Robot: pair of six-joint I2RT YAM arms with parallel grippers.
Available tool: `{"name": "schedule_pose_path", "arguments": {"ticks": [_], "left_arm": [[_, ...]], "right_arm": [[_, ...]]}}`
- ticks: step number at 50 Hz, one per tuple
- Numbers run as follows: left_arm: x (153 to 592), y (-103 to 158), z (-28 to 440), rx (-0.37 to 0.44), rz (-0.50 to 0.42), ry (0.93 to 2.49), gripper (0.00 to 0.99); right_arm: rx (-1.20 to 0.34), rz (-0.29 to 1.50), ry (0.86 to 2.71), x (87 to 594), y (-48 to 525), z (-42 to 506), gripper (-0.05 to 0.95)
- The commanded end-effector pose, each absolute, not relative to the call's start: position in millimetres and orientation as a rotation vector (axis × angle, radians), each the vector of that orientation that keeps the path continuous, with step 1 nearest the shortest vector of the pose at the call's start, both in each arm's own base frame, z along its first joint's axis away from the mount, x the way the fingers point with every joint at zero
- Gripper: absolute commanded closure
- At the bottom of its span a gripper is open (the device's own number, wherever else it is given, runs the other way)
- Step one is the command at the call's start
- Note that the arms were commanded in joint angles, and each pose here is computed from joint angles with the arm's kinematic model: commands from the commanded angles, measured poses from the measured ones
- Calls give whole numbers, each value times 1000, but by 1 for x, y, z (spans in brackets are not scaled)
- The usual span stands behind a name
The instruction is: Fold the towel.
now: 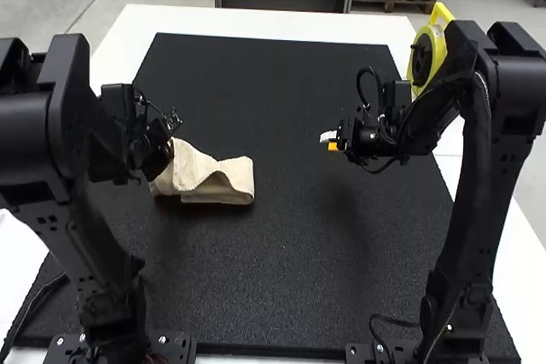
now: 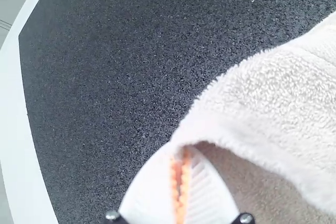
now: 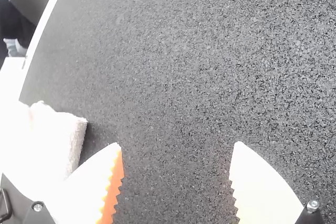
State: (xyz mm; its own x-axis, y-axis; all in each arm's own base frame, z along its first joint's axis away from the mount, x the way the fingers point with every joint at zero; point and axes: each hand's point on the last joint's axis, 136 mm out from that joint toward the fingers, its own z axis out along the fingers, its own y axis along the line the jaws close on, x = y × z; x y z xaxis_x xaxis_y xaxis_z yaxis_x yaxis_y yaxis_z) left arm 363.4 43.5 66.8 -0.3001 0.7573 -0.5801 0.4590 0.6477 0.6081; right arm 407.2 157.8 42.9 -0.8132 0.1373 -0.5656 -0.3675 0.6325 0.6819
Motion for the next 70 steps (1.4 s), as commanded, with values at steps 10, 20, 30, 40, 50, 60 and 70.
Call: {"name": "schedule_pose_path", "arguments": {"ticks": [10, 20, 30, 40, 50, 60, 70], "left_arm": [[379, 51, 75, 898, 416, 1939, 970], [382, 52, 73, 882, 413, 1934, 970], [385, 53, 72, 875, 421, 1926, 970], [391, 55, 73, 842, 427, 1909, 859], [394, 57, 78, 811, 425, 1898, 467], [391, 62, 83, 797, 438, 1905, 26], [381, 69, 100, 790, 424, 1941, 28]], "right_arm": [[-202, 1146, 2230, 416, 163, 56, 411], [-201, 1147, 2230, 416, 163, 56, 411], [-209, 1160, 2232, 414, 170, 57, 411], [-211, 1173, 2234, 414, 176, 60, 411], [-215, 1176, 2233, 413, 178, 60, 411], [-211, 1177, 2237, 412, 177, 59, 410], [-207, 1175, 2238, 411, 176, 59, 410]]}}
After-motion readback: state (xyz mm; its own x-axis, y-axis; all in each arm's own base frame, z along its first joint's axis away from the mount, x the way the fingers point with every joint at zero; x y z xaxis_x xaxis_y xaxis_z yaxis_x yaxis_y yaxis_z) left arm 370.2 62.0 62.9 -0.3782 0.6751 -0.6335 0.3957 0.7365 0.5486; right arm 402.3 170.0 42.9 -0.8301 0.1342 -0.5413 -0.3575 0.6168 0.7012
